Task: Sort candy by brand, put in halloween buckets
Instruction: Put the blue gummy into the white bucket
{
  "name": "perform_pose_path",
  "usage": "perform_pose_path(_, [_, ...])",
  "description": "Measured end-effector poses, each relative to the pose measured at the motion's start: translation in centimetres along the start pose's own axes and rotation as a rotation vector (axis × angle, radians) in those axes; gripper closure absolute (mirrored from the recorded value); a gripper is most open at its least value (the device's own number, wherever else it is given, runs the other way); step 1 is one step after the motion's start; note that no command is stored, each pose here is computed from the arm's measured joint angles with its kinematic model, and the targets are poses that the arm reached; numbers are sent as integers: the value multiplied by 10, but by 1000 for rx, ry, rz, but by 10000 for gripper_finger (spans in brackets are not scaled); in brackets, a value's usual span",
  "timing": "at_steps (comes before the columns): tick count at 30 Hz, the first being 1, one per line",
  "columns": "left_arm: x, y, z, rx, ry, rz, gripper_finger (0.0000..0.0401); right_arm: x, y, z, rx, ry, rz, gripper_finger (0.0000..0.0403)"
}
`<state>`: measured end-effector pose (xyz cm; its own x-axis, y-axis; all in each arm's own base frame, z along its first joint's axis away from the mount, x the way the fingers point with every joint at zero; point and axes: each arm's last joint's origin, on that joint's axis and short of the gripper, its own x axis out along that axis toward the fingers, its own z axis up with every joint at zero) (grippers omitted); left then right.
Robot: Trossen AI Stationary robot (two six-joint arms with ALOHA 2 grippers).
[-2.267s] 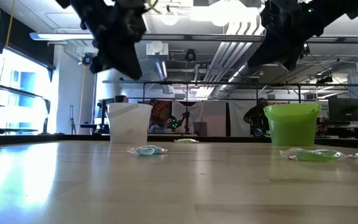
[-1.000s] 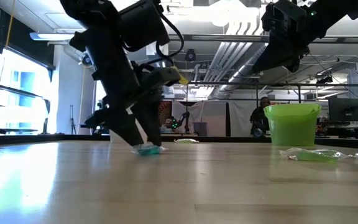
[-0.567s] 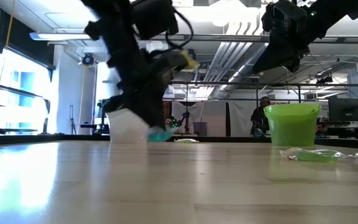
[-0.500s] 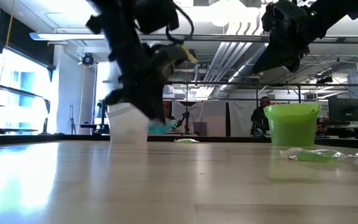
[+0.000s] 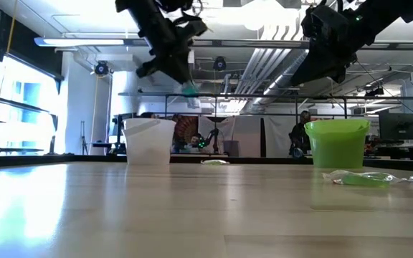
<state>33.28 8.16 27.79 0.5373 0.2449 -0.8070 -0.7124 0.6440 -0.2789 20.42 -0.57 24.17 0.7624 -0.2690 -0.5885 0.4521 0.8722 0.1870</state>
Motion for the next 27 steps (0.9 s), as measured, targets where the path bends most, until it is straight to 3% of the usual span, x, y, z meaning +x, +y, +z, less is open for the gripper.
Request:
perform_pose_path(10, [-32, 63, 41, -86, -118, 88, 400, 0, -2, 1, 0, -37, -77, 403])
perform_pose_path(27, [-38, 127, 56, -117, -59, 244, 400, 1, -9, 4, 10, -61, -145, 403])
